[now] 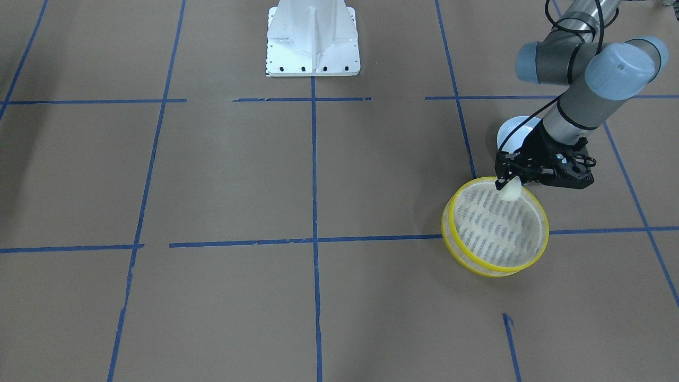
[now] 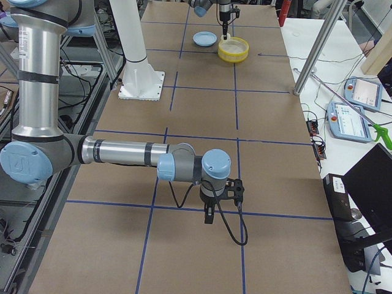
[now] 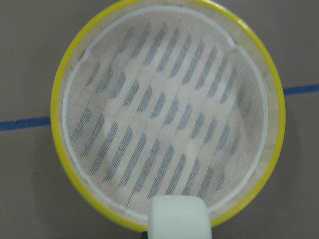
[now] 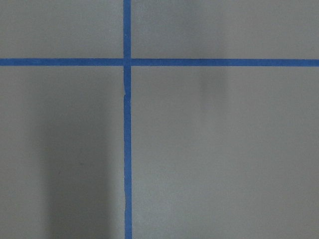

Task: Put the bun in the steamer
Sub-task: 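Lift the bun with the left gripper and carry it over the steamer, then lower the bun into the steamer and open the left gripper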

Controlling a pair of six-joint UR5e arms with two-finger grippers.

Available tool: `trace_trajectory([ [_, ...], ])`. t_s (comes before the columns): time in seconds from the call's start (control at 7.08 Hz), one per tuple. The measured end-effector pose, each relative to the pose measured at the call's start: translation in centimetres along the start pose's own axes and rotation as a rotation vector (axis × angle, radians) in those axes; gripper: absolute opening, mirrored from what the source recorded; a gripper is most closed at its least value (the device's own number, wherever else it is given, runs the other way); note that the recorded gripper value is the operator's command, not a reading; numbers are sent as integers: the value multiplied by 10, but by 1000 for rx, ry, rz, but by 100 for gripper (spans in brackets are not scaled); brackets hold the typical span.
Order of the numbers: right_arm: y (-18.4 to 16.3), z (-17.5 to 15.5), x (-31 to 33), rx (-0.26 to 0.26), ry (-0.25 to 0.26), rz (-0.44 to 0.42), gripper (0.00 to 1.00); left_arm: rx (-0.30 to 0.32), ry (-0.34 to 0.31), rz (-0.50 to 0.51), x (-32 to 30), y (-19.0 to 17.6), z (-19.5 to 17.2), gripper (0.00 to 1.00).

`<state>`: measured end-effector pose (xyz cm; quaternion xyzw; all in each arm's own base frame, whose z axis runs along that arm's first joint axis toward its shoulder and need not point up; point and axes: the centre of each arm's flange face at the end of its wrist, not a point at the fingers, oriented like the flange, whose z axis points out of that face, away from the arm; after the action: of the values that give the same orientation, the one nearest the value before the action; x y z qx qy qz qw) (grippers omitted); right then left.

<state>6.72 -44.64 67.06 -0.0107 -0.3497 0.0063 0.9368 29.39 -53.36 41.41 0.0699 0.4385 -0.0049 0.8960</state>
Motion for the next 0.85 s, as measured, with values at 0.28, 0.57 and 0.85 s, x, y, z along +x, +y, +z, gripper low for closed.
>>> trace_trajectory([
  [0.28, 0, 0, 0, 0, 0, 0, 100, -23, -34, -69, 10, -32, 24, 41],
  [0.57, 0, 0, 0, 0, 0, 0, 100, -34, -48, -99, 15, -45, 40, 41],
  [0.85, 0, 0, 0, 0, 0, 0, 100, -35, -47, -98, 11, -49, 53, 41],
])
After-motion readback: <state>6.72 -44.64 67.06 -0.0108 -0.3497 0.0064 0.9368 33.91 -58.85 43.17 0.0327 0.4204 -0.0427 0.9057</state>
